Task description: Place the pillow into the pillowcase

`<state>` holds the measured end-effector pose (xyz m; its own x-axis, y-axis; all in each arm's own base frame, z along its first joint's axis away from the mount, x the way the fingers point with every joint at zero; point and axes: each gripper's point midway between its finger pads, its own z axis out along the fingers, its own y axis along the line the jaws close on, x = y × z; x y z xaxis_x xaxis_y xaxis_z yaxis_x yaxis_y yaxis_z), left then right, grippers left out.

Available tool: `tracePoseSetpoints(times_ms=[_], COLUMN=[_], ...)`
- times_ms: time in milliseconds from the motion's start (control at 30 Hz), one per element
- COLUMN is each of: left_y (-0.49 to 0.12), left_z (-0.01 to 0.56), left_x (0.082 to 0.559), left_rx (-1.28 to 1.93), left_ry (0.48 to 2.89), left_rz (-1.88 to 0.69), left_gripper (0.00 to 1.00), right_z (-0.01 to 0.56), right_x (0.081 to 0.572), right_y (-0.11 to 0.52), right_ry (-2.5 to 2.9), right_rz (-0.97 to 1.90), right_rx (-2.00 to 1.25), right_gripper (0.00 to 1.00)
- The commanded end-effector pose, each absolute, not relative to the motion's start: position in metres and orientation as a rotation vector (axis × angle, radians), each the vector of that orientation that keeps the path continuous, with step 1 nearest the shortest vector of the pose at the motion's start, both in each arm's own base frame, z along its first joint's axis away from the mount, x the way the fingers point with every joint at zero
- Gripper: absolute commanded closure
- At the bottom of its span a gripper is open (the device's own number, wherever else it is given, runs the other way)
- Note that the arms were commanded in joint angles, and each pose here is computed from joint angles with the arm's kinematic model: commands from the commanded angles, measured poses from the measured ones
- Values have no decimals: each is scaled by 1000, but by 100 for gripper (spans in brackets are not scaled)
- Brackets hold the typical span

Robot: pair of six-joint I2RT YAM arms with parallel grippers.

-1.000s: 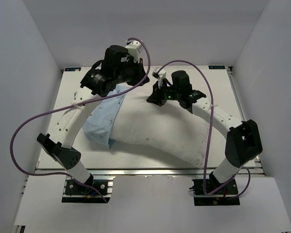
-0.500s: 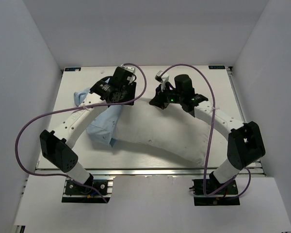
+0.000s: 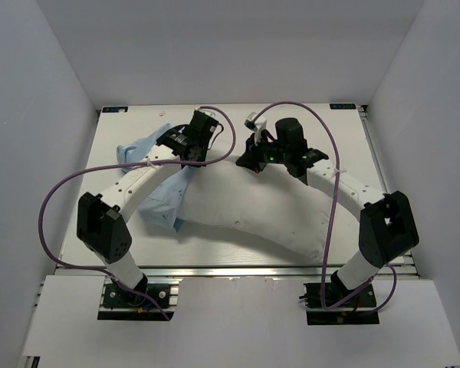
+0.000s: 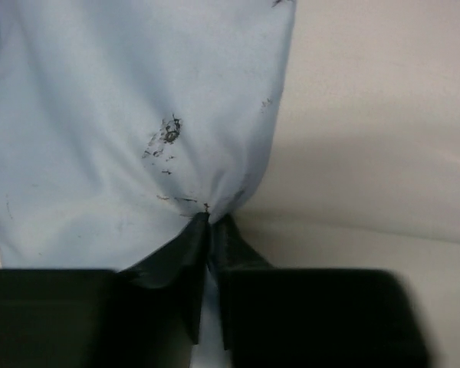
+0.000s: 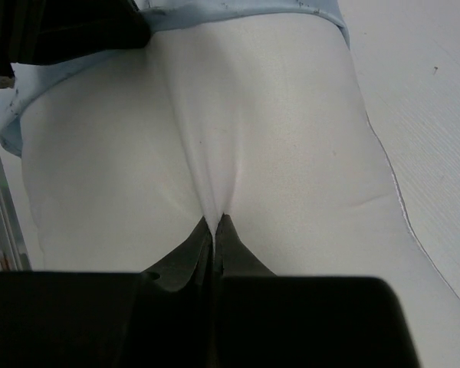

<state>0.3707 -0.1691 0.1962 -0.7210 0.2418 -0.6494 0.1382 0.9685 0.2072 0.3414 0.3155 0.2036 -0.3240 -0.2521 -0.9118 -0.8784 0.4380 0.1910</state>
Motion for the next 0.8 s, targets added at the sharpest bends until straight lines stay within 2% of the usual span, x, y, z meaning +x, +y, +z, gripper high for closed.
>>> tracePoseSetpoints(times_ms=[0, 33, 133, 233, 433, 600, 767], left_y=[-154, -153, -162, -191, -282, -326, -344], left_z=[191, 195, 220, 252, 327, 366, 387], left_x=[374, 375, 380, 378, 354, 337, 336], left_rx=[254, 242, 211, 241, 392, 460, 440], left_ry=[2378, 2369, 2325, 2281, 2157, 2061, 1990], left_rz=[293, 292, 221, -9, -677, -999, -1129], left_gripper=[92, 98, 100, 100, 100, 100, 100], right_z=[200, 201, 198, 199, 214, 260, 341], right_x=[336, 336, 337, 338, 345, 356, 366], right_y=[316, 316, 317, 319, 334, 352, 363], right_ry=[1816, 1814, 1820, 1820, 1797, 1728, 1594], right_rz=[933, 933, 935, 947, 1019, 1122, 1225], right_rx=[-986, -986, -987, -987, -962, -885, -751], right_gripper=[100, 100, 100, 100, 100, 100, 100])
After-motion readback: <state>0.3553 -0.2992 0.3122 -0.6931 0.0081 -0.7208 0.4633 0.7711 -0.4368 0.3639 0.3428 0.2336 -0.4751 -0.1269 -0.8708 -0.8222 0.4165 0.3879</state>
